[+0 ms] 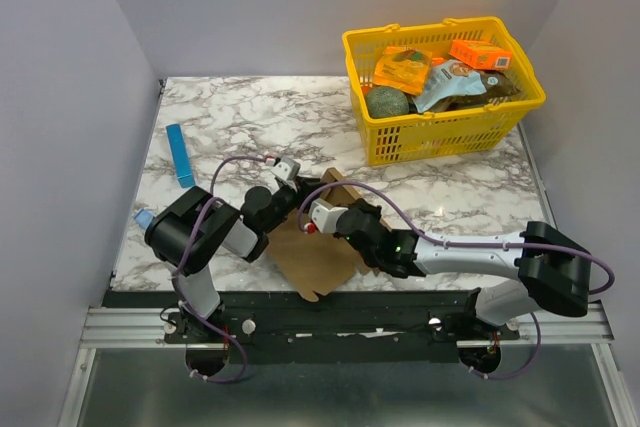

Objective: Fold the paper box

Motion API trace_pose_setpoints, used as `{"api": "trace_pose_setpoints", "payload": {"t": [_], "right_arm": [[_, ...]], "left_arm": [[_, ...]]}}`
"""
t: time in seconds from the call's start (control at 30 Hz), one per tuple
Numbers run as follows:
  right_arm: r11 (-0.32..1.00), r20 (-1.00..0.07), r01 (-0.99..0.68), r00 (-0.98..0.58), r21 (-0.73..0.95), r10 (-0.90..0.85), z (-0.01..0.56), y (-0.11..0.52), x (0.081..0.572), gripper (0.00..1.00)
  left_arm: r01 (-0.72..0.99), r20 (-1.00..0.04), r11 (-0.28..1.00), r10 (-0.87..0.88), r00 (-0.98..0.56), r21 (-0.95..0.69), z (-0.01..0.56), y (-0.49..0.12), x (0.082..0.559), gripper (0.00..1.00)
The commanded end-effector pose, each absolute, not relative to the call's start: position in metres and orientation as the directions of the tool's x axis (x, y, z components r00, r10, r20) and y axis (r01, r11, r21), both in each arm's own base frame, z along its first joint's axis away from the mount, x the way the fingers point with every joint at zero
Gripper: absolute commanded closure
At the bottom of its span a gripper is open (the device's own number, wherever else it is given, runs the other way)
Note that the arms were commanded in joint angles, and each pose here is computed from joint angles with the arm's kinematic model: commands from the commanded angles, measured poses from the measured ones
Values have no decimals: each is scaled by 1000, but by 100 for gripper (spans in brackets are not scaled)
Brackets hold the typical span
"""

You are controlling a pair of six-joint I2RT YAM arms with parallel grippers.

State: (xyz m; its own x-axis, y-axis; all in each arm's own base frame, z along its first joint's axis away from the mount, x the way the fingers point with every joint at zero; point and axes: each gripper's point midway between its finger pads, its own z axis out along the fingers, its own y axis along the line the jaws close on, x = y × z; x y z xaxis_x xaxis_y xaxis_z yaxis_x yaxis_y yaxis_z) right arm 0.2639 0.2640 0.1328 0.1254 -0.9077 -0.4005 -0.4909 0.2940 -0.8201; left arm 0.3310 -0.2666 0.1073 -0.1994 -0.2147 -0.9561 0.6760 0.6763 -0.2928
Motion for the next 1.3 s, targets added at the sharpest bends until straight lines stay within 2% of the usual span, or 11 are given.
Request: {"api": "trace_pose_setpoints", "payload": {"t": [0.0, 0.1, 0.4, 0.6, 0.67, 0.7, 0.8, 0.83, 0.9, 0.93, 1.27], "right_arm": [[291, -465, -558, 199, -777, -862, 125, 288, 251, 87], [303, -476, -552, 200, -777, -857, 127, 287, 251, 81], [345, -519, -557, 189, -756, -833, 123, 285, 254, 82], [474, -641, -587, 101, -656, -761, 133, 284, 256, 78], [544, -709, -609, 44, -578, -704, 139, 285, 256, 72], [564, -728, -618, 19, -547, -685, 140, 285, 255, 64], [646, -780, -632, -103, -428, -617, 142, 280, 255, 49], [678, -793, -626, -152, -385, -590, 140, 278, 253, 46], [710, -803, -618, -206, -337, -560, 145, 270, 254, 40], [743, -820, -605, -245, -288, -517, 147, 268, 253, 38], [867, -904, -498, -383, 27, -192, 180, 233, 249, 28]], "left_arm": [[689, -964, 678, -238, -122, -255, 120, -261, 320, 100], [702, -964, 665, -233, -131, -256, 119, -259, 311, 100], [695, -961, 664, -185, -205, -276, 104, -252, 290, 100], [670, -947, 668, -214, -242, -322, 117, -249, 287, 100], [671, -948, 671, -200, -247, -316, 128, -250, 288, 93], [666, -948, 676, -194, -251, -315, 130, -249, 289, 88], [661, -957, 697, -140, -253, -277, 137, -247, 292, 56], [649, -950, 709, -94, -299, -274, 126, -245, 290, 38], [659, -950, 710, -43, -311, -248, 129, -251, 297, 27], [647, -925, 718, 10, -380, -258, 108, -250, 294, 22], [676, -862, 692, 157, -482, -252, 91, -273, 315, 19]]}}
